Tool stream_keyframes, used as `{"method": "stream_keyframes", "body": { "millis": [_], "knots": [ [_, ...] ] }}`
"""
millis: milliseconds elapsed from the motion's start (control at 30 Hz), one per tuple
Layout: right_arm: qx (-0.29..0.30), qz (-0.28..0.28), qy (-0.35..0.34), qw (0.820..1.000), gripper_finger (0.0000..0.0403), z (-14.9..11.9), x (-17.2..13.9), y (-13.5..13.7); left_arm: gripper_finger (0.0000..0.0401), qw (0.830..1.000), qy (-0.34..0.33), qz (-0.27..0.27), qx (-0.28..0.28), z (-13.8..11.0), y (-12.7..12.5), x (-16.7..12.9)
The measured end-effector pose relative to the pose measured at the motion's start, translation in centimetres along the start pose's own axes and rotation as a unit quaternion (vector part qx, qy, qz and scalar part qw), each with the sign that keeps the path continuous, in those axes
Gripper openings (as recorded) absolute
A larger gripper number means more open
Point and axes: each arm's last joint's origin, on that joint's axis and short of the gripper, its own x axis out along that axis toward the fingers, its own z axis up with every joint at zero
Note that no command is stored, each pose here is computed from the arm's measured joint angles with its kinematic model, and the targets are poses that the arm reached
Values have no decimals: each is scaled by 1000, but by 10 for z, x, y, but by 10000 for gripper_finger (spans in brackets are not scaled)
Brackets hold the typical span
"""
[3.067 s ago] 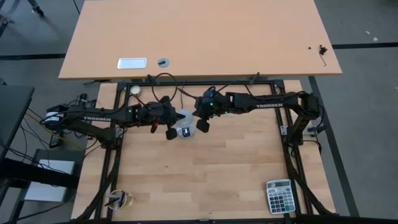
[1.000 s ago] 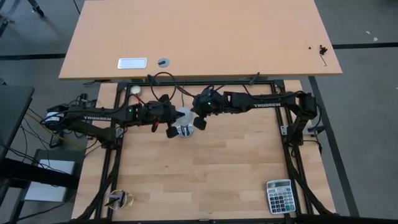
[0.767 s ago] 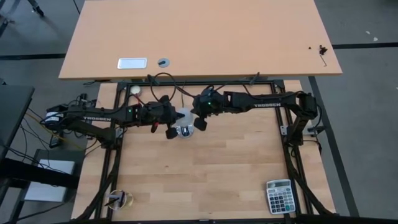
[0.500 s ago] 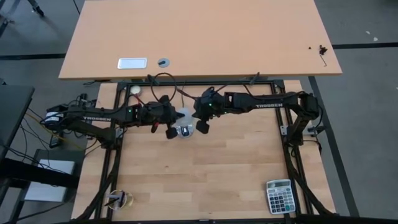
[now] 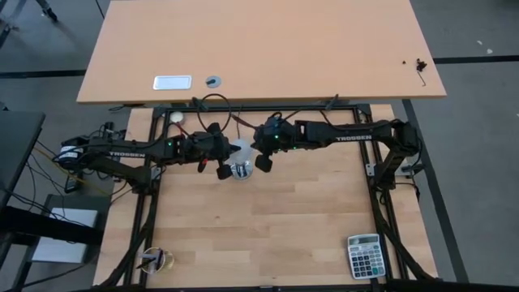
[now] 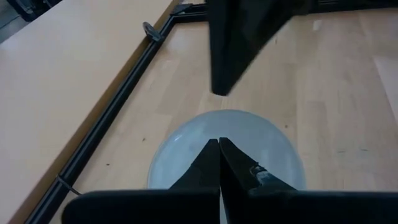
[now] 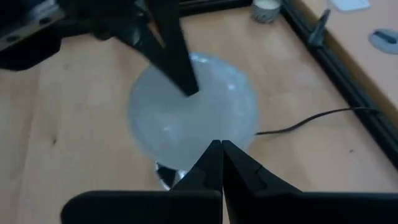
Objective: Screw lightbulb
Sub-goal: Insert the white light bulb into the silver lamp
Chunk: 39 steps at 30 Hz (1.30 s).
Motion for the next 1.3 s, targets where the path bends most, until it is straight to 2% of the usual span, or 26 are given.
{"method": "stream_keyframes", "body": {
  "millis": [300, 600, 733, 867, 933, 1033, 1167, 1300],
  "knots": [
    [1, -4, 14, 1000, 9, -6, 17, -9, 0, 1000, 1, -2, 0, 0, 0, 0],
    [1, 24, 25, 999, 9, -7, 14, -1, 0, 1000, 1, -4, 0, 0, 0, 0],
    [2, 55, 34, 998, 9, -9, 12, 8, 0, 1000, 4, -2, 1, -1, 0, 0],
    [-12, 124, 36, 992, 9, -10, 11, 24, 0, 1000, 3, 8, 0, 0, 1, 0],
    [-22, 136, 35, 990, 9, -11, 9, 31, 0, 1000, 4, 8, 0, -1, 1, 0],
    [-28, 103, 8, 994, 9, -4, 4, 29, 0, 1000, 4, 7, 0, -1, 1, 0],
    [-21, 38, 8, 999, 9, -4, 5, 18, 0, 1000, 3, 6, 0, -1, 1, 0],
    [-10, 4, 4, 1000, 9, -2, 6, 5, 0, 1000, 3, 6, 0, -1, 1, 0]
  ]
}}
